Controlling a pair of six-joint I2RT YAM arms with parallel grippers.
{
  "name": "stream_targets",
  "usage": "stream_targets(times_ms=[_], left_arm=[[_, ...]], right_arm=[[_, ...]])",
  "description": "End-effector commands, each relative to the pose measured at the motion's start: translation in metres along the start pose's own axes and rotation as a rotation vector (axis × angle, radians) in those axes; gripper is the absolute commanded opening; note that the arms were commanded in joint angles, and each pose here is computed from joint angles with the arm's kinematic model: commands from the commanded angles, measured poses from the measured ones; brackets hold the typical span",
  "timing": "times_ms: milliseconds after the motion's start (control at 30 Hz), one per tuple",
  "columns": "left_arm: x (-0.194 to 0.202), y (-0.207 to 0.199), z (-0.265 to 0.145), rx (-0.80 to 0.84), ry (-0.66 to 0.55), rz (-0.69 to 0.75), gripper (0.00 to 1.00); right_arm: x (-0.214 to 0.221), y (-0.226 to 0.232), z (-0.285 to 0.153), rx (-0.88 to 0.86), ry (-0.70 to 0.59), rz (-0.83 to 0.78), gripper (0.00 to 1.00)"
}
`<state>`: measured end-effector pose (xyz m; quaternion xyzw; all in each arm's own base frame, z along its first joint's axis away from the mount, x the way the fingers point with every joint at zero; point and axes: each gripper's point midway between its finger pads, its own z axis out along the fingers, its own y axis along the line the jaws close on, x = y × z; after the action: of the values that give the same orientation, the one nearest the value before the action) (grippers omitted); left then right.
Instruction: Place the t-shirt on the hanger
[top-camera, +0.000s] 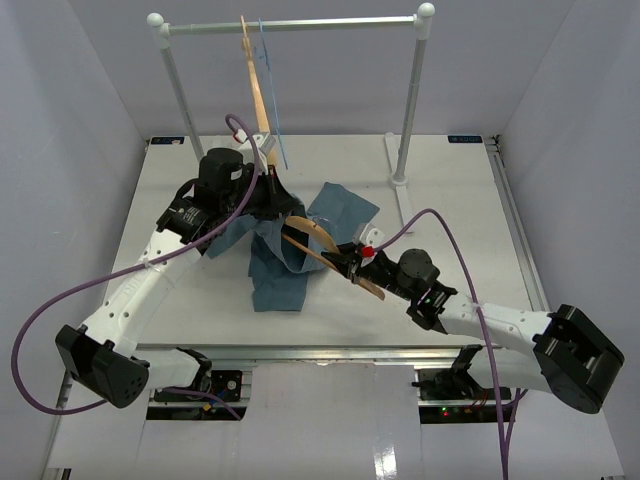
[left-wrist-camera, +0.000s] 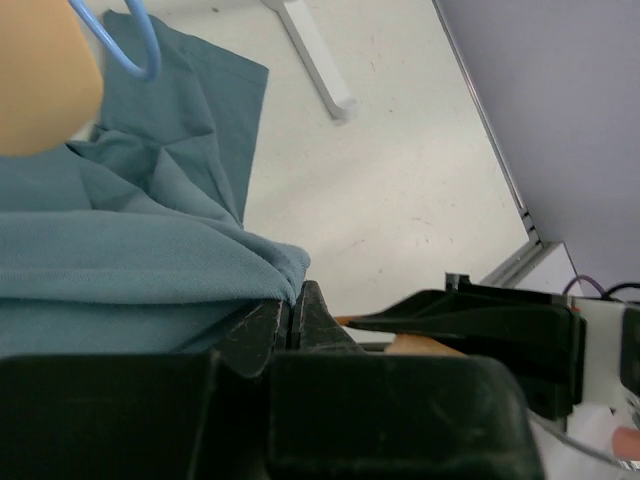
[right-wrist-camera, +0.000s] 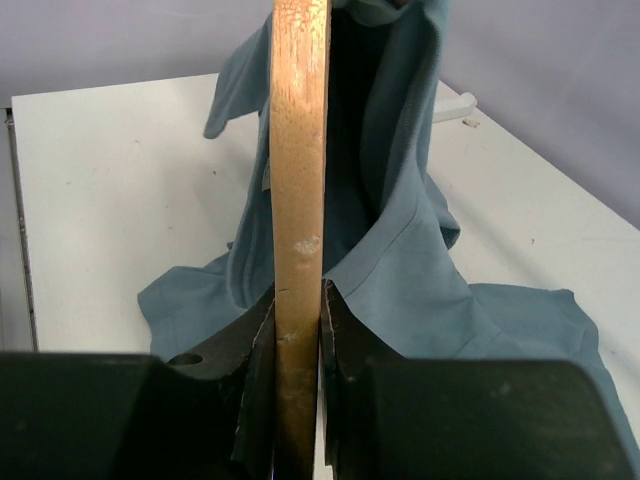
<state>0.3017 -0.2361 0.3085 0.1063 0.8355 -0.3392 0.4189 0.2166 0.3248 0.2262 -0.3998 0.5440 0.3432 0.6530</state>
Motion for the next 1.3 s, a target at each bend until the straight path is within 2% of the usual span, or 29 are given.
stream_targets(times_ms=[0,167,200,233,267,300,333,467,533,600,867,1000,1067,1200,1267], left_arm=[[0.001,-0.045,-0.024,0.224,-0.017,-0.005,0.00],[0.014,-0.043,-0.030,0.229,-0.009,0.007,0.02],[0.015,-0.041,-0.031,0.222,-0.009,0.016,0.10],[0.016,-0.038,-0.031,0.210,-0.008,0.023,0.28],[0.016,-0.037,-0.032,0.202,-0.009,0.030,0.54],[0.017,-0.034,-0.032,0.184,-0.006,0.039,0.66],[0.017,-0.030,-0.032,0.162,-0.002,0.052,0.74],[0.019,-0.009,-0.033,0.049,0.024,0.098,0.91],[0.025,0.001,-0.033,0.001,0.050,0.110,0.90],[0.023,-0.002,-0.036,0.021,0.056,0.170,0.83],[-0.031,-0.029,-0.077,0.066,-0.129,0.434,0.66],[-0.043,-0.048,-0.101,0.136,-0.200,0.630,0.64],[-0.045,-0.046,-0.112,0.114,-0.217,0.714,0.57],[-0.047,-0.009,-0.118,-0.079,-0.169,0.837,0.56],[-0.039,0.004,-0.114,-0.115,-0.121,0.860,0.56]], right_arm=[[-0.060,-0.016,0.009,0.074,-0.246,0.027,0.08],[-0.069,-0.018,-0.007,0.104,-0.347,0.041,0.08],[-0.071,-0.016,-0.008,0.096,-0.355,0.038,0.08],[-0.070,-0.015,-0.008,0.092,-0.353,0.036,0.08],[-0.071,-0.013,-0.009,0.085,-0.355,0.035,0.08],[-0.071,-0.013,-0.011,0.083,-0.363,0.032,0.08],[-0.071,-0.012,-0.014,0.083,-0.368,0.032,0.08],[-0.071,-0.015,-0.024,0.103,-0.397,0.027,0.08],[-0.074,-0.018,-0.025,0.108,-0.415,0.035,0.08],[-0.078,-0.018,-0.028,0.102,-0.444,0.049,0.08],[-0.078,-0.016,-0.042,0.091,-0.507,0.083,0.08],[-0.080,-0.013,-0.047,0.071,-0.538,0.102,0.08],[-0.080,-0.013,-0.046,0.066,-0.539,0.104,0.08],[-0.083,-0.013,-0.050,0.062,-0.560,0.109,0.08],[-0.085,-0.012,-0.052,0.058,-0.569,0.106,0.08]])
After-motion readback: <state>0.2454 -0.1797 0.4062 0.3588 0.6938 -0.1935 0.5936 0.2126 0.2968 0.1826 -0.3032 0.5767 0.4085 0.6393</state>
